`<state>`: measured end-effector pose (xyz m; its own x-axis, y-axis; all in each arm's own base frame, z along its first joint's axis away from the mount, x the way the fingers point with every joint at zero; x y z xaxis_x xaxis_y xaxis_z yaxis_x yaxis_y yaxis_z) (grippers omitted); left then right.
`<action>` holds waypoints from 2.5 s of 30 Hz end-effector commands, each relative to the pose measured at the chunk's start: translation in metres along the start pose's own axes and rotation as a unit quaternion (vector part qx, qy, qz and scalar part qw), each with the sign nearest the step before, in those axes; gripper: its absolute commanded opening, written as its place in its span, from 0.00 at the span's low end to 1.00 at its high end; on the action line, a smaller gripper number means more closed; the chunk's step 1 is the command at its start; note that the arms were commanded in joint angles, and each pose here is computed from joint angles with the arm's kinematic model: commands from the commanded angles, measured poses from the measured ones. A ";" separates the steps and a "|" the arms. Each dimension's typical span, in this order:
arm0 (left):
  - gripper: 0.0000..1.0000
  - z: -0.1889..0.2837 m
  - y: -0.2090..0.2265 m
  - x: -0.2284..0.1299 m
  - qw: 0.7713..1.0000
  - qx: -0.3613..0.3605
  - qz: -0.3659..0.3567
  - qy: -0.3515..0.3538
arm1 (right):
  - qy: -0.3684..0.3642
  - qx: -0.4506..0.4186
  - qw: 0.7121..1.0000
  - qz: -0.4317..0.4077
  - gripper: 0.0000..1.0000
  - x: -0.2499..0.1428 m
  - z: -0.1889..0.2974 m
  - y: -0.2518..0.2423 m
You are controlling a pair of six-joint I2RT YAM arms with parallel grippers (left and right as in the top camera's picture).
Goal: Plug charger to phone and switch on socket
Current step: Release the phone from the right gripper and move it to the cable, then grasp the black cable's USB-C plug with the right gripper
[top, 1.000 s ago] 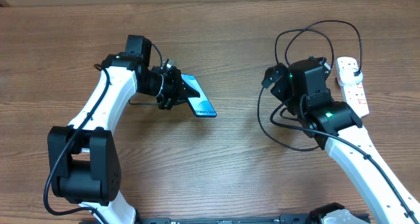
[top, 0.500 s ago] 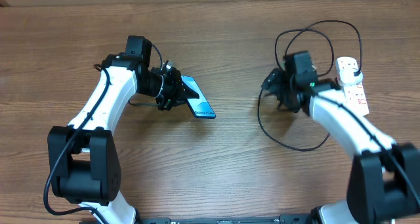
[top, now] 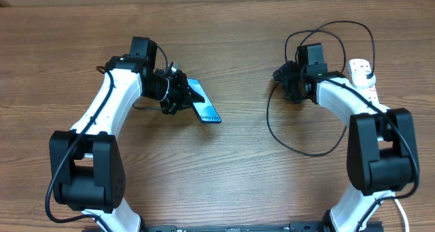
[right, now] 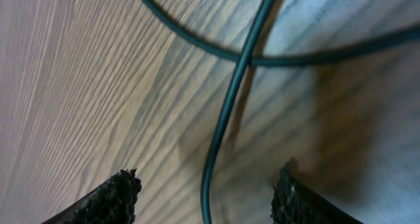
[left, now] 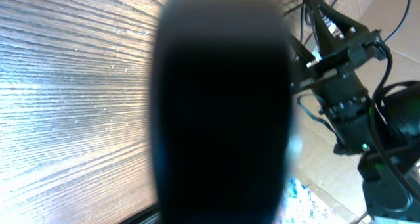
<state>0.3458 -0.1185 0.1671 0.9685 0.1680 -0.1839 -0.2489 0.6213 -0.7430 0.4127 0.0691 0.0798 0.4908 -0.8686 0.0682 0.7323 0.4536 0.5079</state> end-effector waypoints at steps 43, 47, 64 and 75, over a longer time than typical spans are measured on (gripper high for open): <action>0.04 0.006 -0.005 -0.001 1.000 0.009 -0.013 -0.007 | 0.115 -0.174 0.910 0.357 0.72 -0.112 0.060 -0.062; 0.04 0.006 -0.004 -0.003 1.000 0.011 -0.008 -0.003 | 0.023 -0.161 0.916 0.367 0.92 -0.092 0.058 -0.040; 0.04 0.006 -0.004 -0.004 1.000 0.012 -0.006 -0.001 | 0.052 -0.186 0.925 0.327 1.00 -0.102 0.067 -0.045; 0.04 0.006 -0.004 -0.004 1.000 0.012 -0.003 -0.001 | -0.012 -0.186 0.962 0.198 0.99 0.003 0.076 -0.006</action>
<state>0.3404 -0.1149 0.1630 0.9606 0.1813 -0.2108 -0.2779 0.6549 -0.7027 0.3650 0.0577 0.1595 0.7721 -0.5912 0.2331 0.5752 0.8061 0.1389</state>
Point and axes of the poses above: each gripper's point midway between its finger pads, its own z axis back along the fingers, its own y axis along the line the jaws close on, x = y × z, the point moved 7 cm from there along z, back along the fingers, and after that the axes turned 12 degrees about -z, right-handed, at the moved point
